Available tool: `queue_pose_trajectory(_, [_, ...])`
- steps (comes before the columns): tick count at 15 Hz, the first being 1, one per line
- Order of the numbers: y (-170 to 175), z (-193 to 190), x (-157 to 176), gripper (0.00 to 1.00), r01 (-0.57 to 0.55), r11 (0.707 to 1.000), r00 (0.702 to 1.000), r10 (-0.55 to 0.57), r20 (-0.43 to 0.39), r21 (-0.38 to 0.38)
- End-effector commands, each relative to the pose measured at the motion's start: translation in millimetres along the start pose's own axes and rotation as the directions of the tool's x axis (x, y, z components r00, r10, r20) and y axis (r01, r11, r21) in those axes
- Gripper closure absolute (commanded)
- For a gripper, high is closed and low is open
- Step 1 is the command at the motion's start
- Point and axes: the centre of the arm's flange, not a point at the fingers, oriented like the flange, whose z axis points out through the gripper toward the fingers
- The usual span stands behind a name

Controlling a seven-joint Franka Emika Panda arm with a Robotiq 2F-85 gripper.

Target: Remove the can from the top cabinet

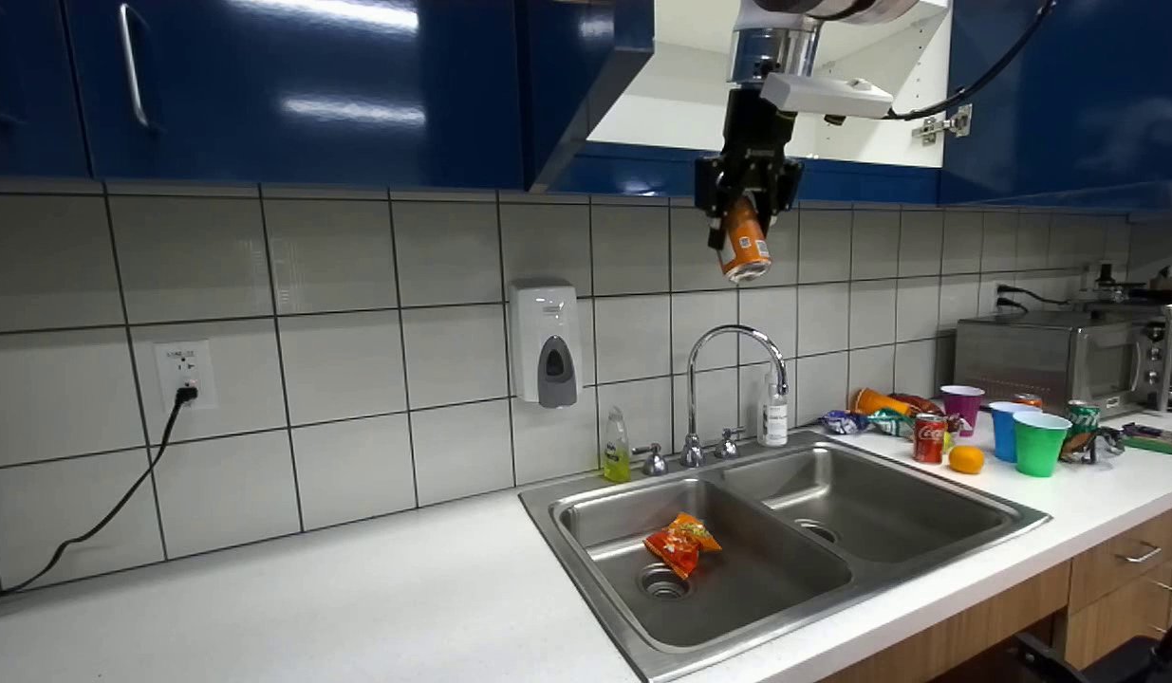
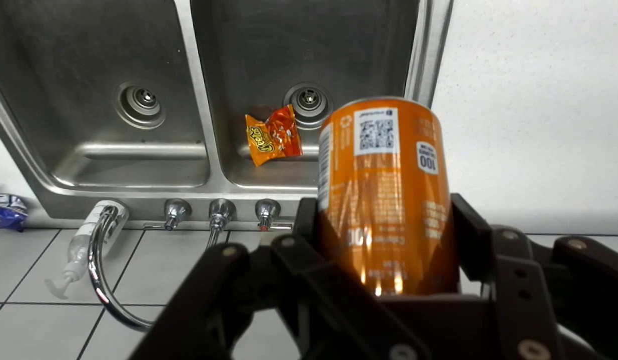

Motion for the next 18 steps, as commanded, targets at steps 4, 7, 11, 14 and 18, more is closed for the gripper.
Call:
queue_pose_trajectory(4, [7,13,-15,0.61,-0.025,0.999,0.999,0.024,0.048,0.022])
queue_pose_trajectory(7, [5,22,-19,0.61,-0.032,0.999,0.997,0.03,0.067,0.026])
queue_pose_trajectory(11, [3,34,-24,0.61,-0.03,0.999,0.996,0.028,0.086,0.025])
queue_pose_trajectory(14, [2,46,-27,0.61,-0.027,0.999,0.994,0.025,0.106,0.022])
queue_pose_trajectory(18, [1,69,-30,0.61,-0.021,1.0,0.992,0.019,0.124,0.017])
